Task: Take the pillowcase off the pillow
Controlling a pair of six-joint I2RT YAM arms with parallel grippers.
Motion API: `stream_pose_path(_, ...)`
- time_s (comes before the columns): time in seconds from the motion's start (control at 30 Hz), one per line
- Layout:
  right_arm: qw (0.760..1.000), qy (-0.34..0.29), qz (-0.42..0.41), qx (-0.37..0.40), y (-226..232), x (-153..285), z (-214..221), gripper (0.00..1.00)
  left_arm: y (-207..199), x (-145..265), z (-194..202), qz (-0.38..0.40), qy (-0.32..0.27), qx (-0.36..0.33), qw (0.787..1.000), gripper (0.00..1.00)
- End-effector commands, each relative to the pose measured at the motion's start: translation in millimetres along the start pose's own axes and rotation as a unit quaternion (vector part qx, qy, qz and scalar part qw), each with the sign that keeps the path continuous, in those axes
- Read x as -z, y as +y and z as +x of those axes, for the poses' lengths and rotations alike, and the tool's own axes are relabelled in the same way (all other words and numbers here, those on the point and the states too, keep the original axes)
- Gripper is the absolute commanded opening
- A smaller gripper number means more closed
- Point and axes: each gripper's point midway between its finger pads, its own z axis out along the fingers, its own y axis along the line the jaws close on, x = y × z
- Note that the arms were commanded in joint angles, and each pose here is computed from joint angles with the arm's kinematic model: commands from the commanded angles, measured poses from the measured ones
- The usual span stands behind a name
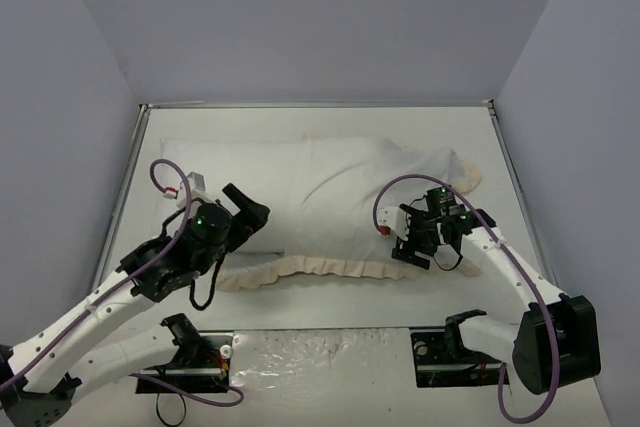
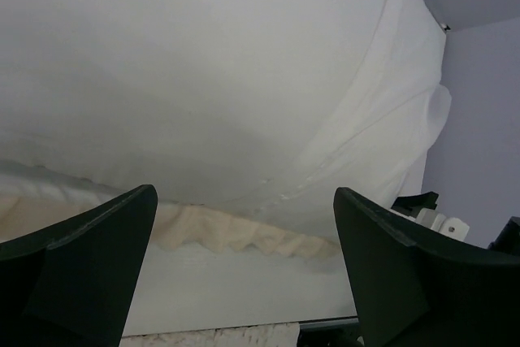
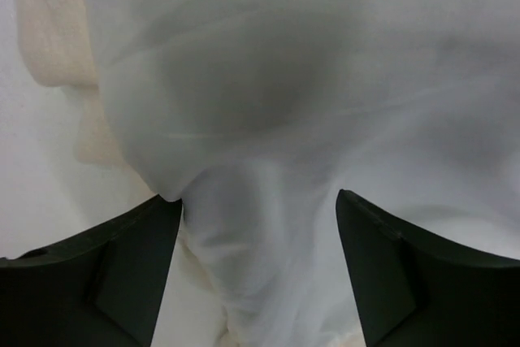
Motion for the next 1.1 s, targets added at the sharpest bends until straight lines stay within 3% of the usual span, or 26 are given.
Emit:
stream_pose_path(0.0, 0.999, -0.005, 0.04, -0.021, -11, -7, -4, 0.72, 14, -11, 3, -0.07, -0.049, 0.06, 0.995, 0.89)
stream_pose_path(0.03, 0.999, -0.008, 0.039, -0.024, -10, -8, -5, 0.66, 20, -11, 6, -0.091, -0.054, 0.07, 0.992, 0.9)
stream_pose_path(0.07, 0.999, -0.011, 0.039, -0.027, -10, -9, -6, 0.53, 24, -15, 8, -0.113, -0.064, 0.063, 0.99, 0.9)
stream_pose_path(0.23, 0.998, -0.016, 0.04, -0.035, -11, -10, -9, 0.24, 29, -14, 35, -0.172, -0.044, 0.08, 0.981, 0.91)
stream_pose_path(0.47, 0.998, -0.026, 0.021, -0.055, -10, -15, -14, 0.01, 36, -35, 49, -0.161, -0.081, 0.119, 0.976, 0.92)
stream_pose_path(0.73, 0.995, -0.054, 0.024, -0.075, -20, -5, -34, 0.0, 56, -73, 39, -0.176, -0.128, 0.157, 0.963, 0.92)
stream_pose_path(0.9, 0.995, -0.063, 0.019, -0.078, -19, -4, -38, 0.0, 54, -89, 13, -0.166, -0.158, 0.161, 0.96, 0.92)
stream_pose_path(1.0, 0.994, -0.069, 0.018, -0.083, -20, -2, -42, 0.0, 63, -103, 12, -0.174, -0.16, 0.168, 0.957, 0.81)
stream_pose_path(1.07, 0.994, -0.073, 0.018, -0.083, -21, 0, -45, 0.0, 63, -111, 14, -0.166, -0.161, 0.165, 0.959, 0.65)
